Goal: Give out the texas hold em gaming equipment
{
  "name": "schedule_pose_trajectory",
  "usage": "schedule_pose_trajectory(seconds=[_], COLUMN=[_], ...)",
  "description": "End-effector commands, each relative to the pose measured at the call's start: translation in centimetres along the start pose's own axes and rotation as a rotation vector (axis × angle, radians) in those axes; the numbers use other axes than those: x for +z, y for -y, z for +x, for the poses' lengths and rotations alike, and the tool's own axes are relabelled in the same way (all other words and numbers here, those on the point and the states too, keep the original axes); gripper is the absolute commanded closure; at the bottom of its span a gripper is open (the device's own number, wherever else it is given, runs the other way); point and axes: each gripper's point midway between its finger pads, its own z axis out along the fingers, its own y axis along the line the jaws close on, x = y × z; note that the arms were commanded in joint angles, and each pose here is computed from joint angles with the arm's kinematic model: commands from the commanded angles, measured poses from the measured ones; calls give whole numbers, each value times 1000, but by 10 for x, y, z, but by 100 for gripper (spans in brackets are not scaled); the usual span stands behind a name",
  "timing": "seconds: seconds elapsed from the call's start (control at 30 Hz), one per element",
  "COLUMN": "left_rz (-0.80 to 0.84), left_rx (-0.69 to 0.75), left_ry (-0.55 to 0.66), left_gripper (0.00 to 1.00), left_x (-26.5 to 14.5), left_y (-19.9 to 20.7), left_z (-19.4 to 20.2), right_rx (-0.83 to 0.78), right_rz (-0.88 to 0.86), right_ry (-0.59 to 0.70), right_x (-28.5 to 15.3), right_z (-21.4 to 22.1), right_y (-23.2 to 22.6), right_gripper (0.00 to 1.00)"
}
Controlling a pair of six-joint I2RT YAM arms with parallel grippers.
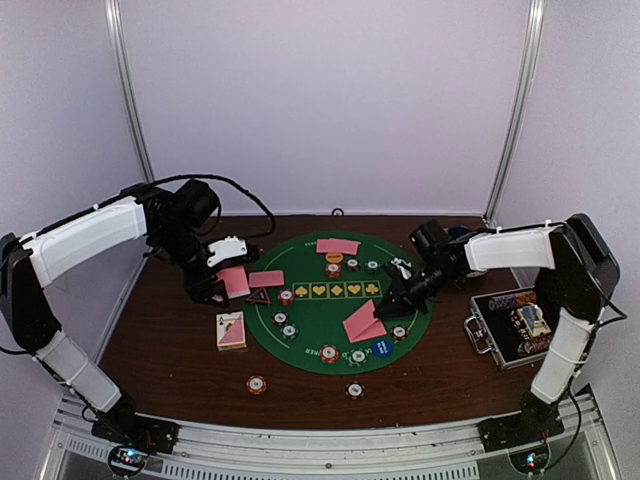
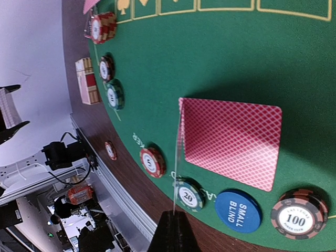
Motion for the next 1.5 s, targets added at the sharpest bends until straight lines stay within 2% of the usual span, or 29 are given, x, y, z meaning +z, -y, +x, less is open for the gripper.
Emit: schedule_pose_trajectory(seconds=[0.0,0.17,0.33,0.5,0.8,1.13,1.47], left_rz=[-22,-18,-13,-14,-13,-15,-11], left_rx=[9,9,9,4,0,0,-3], left_ry=[60,57,59,62,61,57,60], left_gripper=[100,100,100,100,100,100,100], left_x=[-12,-12,-11,-12,-14,-15,-15], left_y=[-6,-5,-5,-5,-5,-6,-6], left_z=[-15,-15,-15,-16,-17,-16,-18], right_rx=[-15,-75,-159,-242,-366,-443,-404], right_rz=[137,264,341,375,511,623,648], right_ry=[-31,-32,28,55,20,10,-15], right_x=[1,-16,-39,-29,30,60,64], right_z=[4,0,-20,-45,-75,-69,-44], right_y=[28,31,15,1,7,20,46], right_gripper=[99,72,64,64,72,80,85])
